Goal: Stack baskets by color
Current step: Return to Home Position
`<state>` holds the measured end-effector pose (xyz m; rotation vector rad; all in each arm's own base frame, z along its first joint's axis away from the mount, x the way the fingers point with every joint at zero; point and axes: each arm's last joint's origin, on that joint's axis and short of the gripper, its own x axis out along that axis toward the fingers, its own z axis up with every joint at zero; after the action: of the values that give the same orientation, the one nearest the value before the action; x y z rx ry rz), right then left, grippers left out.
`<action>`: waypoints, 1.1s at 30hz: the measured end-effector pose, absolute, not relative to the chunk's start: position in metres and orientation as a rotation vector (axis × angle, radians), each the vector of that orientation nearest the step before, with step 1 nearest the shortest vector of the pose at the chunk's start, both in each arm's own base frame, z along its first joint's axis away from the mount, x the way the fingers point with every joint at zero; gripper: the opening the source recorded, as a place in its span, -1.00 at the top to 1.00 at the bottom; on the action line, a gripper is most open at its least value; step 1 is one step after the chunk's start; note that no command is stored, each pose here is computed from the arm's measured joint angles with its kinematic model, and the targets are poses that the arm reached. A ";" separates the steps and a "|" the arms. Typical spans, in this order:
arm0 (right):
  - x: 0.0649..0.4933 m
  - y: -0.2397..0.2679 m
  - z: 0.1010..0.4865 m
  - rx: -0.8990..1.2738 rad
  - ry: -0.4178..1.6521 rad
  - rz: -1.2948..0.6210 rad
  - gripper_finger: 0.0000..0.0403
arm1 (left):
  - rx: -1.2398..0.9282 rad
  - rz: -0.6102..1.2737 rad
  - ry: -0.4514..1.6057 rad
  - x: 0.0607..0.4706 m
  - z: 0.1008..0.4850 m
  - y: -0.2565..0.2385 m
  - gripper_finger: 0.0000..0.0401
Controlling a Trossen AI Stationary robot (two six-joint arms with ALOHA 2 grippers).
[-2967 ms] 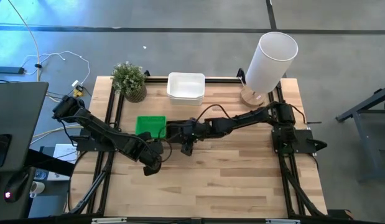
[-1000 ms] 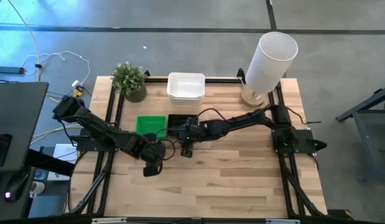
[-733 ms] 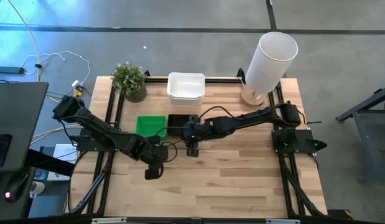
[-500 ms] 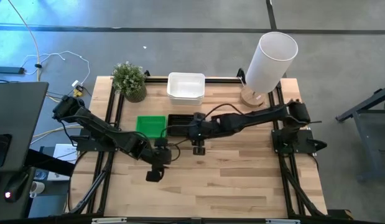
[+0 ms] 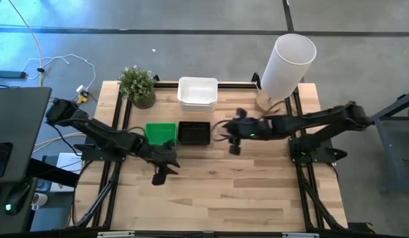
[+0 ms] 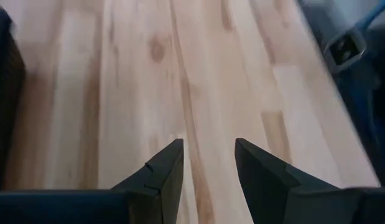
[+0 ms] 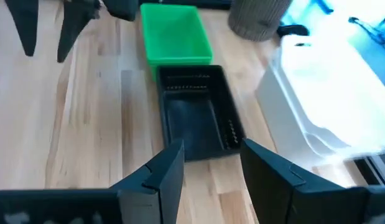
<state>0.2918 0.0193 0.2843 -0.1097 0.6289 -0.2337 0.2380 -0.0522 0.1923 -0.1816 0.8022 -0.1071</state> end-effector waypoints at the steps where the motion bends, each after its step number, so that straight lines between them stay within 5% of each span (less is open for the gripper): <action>1: 0.282 0.018 0.284 -0.098 0.608 -0.237 0.27 | -0.187 -0.109 0.767 0.234 0.193 -0.051 0.34; 16: 0.178 0.016 0.261 0.042 0.268 -0.197 0.27 | -0.134 -0.051 0.379 0.160 0.188 -0.030 0.34; 33: 0.127 0.011 0.214 0.067 0.107 -0.176 0.27 | -0.130 -0.072 0.210 0.124 0.149 -0.022 0.34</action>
<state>0.1266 0.0115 0.2140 0.0669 0.1068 -0.1761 0.1241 -0.0224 0.1485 -0.1299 0.2100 -0.0721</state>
